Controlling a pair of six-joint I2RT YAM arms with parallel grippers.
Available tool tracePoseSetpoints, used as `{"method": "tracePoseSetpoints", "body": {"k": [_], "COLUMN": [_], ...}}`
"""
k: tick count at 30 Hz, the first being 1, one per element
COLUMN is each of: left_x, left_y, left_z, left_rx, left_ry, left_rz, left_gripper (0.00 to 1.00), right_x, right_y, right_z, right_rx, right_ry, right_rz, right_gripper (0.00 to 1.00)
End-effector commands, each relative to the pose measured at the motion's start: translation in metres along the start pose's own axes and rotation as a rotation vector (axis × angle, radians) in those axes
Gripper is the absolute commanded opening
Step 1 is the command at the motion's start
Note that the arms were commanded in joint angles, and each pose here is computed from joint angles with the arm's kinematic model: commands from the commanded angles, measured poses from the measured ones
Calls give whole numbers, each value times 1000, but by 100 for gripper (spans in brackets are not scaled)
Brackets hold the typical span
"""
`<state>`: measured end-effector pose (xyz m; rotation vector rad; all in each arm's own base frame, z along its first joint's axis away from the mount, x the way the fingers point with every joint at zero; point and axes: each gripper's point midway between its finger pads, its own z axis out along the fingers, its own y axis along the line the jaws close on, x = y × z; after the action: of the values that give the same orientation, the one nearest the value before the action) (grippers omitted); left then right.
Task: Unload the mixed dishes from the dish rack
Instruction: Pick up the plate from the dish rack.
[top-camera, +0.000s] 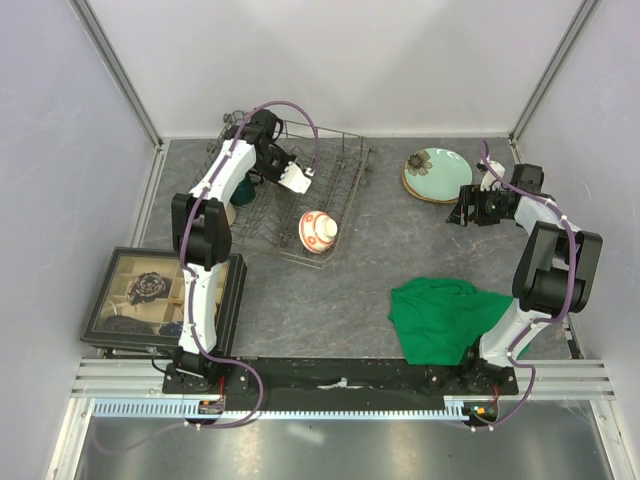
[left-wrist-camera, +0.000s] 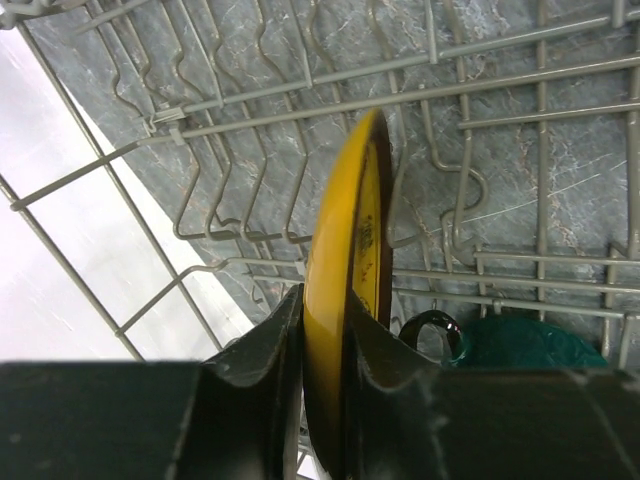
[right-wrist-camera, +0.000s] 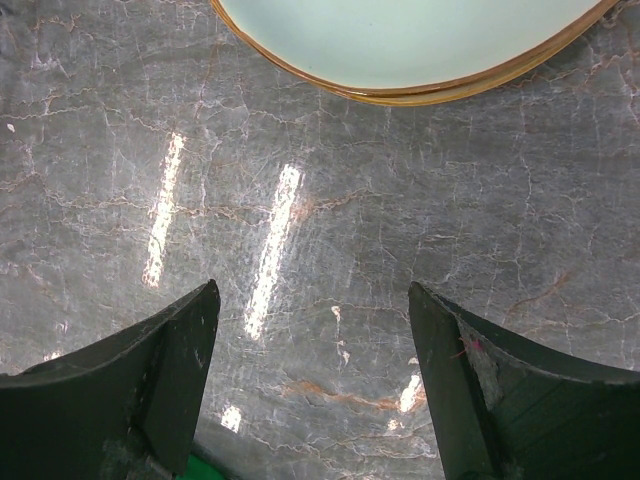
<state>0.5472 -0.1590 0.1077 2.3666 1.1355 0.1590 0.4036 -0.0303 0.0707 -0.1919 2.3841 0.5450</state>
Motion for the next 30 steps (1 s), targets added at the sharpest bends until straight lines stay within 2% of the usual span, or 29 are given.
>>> {"method": "tracePoseSetpoints", "body": {"k": [1, 9, 13, 22, 30], "left_x": [-4, -14, -18, -31, -67], "left_y": [-3, 13, 26, 53, 78], "left_z": [0, -13, -28, -73, -135], "left_rx": [24, -25, -67, -179, -325], "left_ry": [3, -8, -3, -20, -152], "left_rz": [14, 3, -2, -60, -141], "left_gripper": [21, 11, 1, 1, 1], "right_x": [-11, -10, -10, -16, -28], "right_y": [2, 2, 4, 12, 27], "right_z": [-3, -3, -6, -15, -33], "right_rx": [-14, -14, -15, -30, -52], "right_ry": [-44, -42, -46, -60, -90], "right_rz": [-36, -36, -37, -48, -64], "right_gripper": [84, 84, 84, 84, 84]}}
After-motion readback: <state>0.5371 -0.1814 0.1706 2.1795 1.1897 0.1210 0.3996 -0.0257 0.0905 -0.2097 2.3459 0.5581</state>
